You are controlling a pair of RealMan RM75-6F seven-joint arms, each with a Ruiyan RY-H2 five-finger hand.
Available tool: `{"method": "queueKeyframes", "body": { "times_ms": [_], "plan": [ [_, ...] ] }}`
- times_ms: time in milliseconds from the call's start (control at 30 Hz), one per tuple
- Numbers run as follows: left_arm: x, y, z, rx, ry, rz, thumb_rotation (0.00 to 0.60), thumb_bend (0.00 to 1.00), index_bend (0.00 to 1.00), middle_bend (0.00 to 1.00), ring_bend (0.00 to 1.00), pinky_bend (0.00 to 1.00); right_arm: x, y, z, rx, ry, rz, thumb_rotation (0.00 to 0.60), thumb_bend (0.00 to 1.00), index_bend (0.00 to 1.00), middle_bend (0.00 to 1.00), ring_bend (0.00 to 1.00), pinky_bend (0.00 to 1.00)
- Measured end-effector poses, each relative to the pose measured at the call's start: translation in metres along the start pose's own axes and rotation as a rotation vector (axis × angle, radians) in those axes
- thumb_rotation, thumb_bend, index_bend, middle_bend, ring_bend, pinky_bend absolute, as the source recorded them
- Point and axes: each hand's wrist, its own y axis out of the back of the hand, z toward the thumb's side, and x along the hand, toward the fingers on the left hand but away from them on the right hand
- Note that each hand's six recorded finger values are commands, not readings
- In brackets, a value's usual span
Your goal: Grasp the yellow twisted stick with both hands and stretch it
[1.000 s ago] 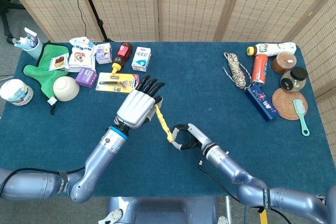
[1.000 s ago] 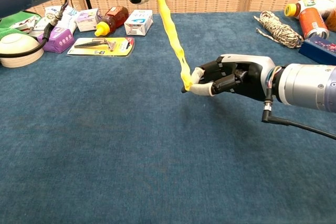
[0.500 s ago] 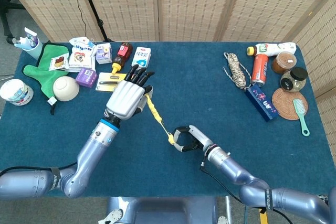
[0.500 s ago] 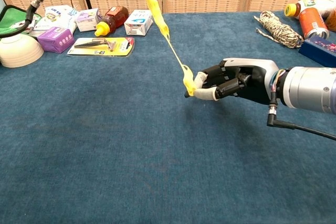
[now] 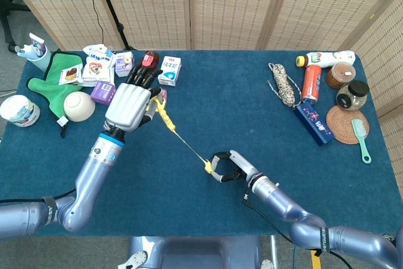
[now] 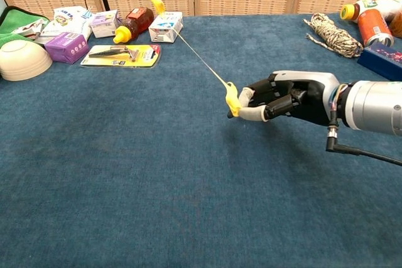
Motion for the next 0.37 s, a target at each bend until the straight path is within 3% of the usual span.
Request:
{"method": "queueKeyframes", "body": {
  "times_ms": [367],
  "plan": [
    [-0.002, 0.009, -0.042, 0.018, 0.086, 0.012, 0.6, 0.56, 0.72, 0.17, 0.08, 0.0, 0.0, 0.003, -0.002, 0.005, -0.004, -0.007, 0.6, 0.68, 0.68, 0.37, 0.15, 0.0]
  ]
}}
